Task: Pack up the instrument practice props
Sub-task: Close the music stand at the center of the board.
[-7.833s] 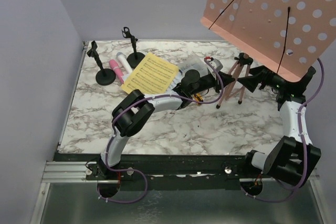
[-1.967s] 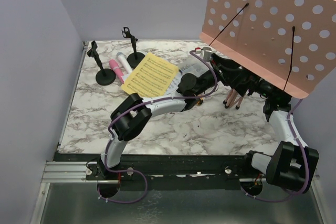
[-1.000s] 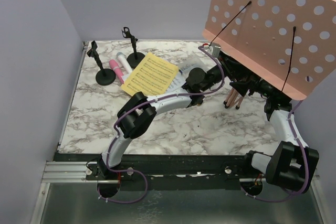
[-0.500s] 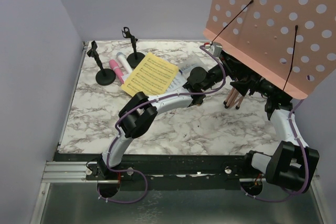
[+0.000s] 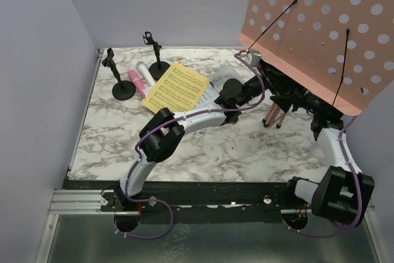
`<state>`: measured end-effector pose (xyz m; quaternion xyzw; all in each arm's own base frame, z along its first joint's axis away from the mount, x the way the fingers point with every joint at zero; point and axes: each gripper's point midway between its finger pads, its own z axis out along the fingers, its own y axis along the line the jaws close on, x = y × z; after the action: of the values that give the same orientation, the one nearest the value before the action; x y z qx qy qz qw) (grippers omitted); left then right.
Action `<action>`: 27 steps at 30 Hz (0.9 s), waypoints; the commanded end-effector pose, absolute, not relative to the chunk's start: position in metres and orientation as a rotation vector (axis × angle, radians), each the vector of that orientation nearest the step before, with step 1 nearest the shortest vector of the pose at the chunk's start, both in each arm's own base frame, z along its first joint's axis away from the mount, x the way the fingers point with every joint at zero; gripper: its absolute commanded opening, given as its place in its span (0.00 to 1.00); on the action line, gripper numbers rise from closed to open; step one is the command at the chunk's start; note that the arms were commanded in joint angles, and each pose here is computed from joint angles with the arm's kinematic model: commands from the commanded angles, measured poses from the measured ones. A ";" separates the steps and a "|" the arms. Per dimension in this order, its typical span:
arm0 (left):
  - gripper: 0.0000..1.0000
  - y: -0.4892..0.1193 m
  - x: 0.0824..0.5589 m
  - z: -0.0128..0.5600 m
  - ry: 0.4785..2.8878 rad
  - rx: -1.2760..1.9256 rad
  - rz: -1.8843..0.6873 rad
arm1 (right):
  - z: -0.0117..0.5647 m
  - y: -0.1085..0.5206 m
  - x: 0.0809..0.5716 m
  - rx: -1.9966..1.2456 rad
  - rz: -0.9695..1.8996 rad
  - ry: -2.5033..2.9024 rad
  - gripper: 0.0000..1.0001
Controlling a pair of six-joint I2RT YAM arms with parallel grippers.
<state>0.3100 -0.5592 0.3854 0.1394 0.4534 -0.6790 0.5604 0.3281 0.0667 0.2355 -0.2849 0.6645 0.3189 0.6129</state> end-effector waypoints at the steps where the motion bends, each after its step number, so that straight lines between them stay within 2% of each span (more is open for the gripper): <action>1: 0.60 -0.580 0.289 0.368 1.114 0.453 -1.604 | 0.219 0.077 0.316 -0.575 0.887 1.644 0.45; 8: 0.65 -0.574 0.282 0.378 1.121 0.423 -1.653 | 0.219 0.075 0.318 -0.560 0.871 1.648 0.45; 12: 0.74 -0.569 0.281 0.380 1.107 0.404 -1.578 | 0.220 0.075 0.319 -0.556 0.871 1.649 0.45; 17: 0.78 -0.563 0.282 0.376 1.109 0.398 -1.486 | 0.220 0.074 0.319 -0.553 0.865 1.650 0.45; 22: 0.75 -0.558 0.288 0.378 1.115 0.365 -1.458 | 0.218 0.073 0.321 -0.546 0.859 1.660 0.45; 27: 0.64 -0.557 0.292 0.383 1.122 0.328 -1.460 | 0.220 0.073 0.319 -0.554 0.856 1.653 0.45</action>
<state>0.2990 -0.5554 0.3814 0.1480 0.4650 -0.6312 0.6029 0.3293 0.0668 0.2348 -0.2854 0.6669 0.3147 0.6122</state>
